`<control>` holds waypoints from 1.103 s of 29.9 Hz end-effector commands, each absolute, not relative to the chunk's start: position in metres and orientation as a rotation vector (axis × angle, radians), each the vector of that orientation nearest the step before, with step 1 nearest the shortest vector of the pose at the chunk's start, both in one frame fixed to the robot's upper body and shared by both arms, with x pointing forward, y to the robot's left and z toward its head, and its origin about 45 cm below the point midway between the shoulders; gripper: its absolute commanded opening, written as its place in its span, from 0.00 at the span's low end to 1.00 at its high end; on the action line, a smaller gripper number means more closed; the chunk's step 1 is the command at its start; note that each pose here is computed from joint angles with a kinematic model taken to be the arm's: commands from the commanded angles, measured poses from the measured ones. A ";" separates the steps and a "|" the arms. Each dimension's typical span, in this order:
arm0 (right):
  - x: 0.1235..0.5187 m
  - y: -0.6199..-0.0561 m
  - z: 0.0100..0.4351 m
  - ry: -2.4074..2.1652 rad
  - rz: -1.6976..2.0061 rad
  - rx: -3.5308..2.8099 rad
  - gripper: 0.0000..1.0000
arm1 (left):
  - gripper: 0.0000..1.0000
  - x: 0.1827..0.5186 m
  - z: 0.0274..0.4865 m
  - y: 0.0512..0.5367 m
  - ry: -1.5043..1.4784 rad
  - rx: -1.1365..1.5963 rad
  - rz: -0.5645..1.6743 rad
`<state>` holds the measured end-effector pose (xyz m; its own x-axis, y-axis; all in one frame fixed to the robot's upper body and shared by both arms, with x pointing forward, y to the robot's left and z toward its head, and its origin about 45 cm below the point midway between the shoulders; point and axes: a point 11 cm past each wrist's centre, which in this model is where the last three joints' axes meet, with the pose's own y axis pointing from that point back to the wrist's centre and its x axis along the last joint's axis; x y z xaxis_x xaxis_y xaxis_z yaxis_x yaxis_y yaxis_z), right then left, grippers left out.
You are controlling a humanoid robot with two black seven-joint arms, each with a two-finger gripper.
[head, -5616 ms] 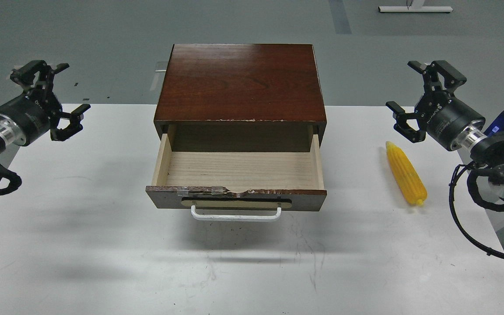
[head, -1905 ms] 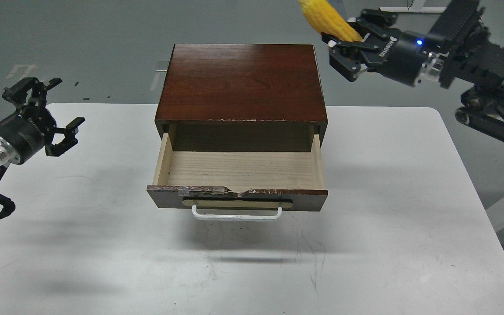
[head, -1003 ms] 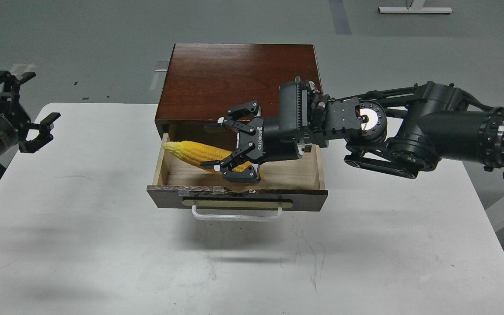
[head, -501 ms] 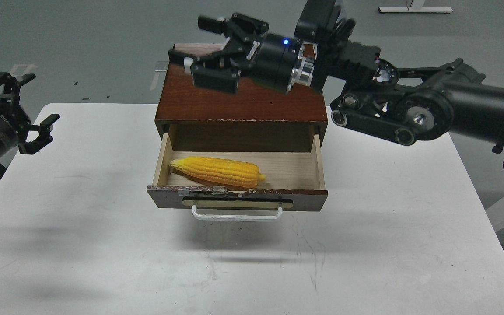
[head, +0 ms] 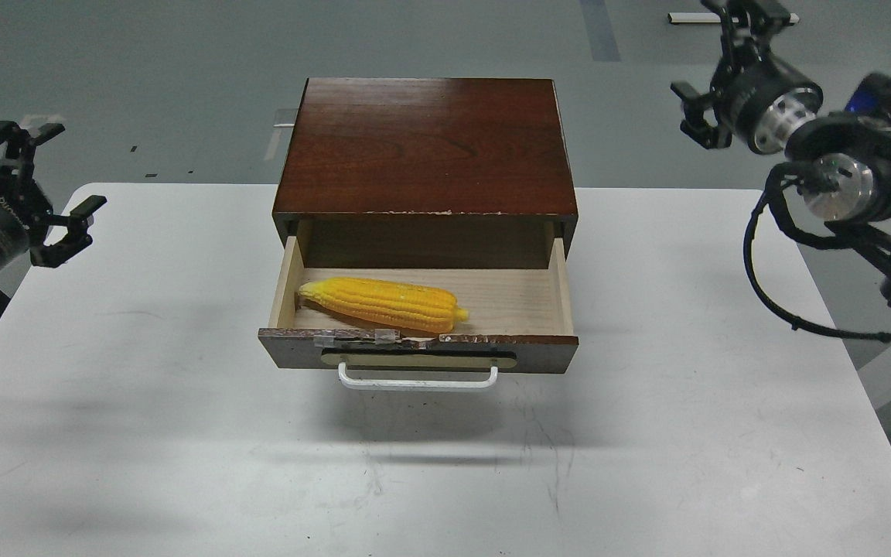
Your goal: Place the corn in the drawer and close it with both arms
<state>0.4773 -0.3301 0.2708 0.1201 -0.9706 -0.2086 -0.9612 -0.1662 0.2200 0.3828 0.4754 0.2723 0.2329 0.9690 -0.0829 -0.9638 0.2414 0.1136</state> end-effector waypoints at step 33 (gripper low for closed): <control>0.445 -0.386 0.229 -2.135 -0.411 2.283 1.00 | 0.00 0.246 0.262 0.251 -0.446 0.448 0.115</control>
<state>0.4392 -0.3952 0.2145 -0.0014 -0.9856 -0.1690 -0.9625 -0.0446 0.2675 0.2675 0.2535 0.3001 0.8590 0.0881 0.5043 -0.2758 0.9096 0.3108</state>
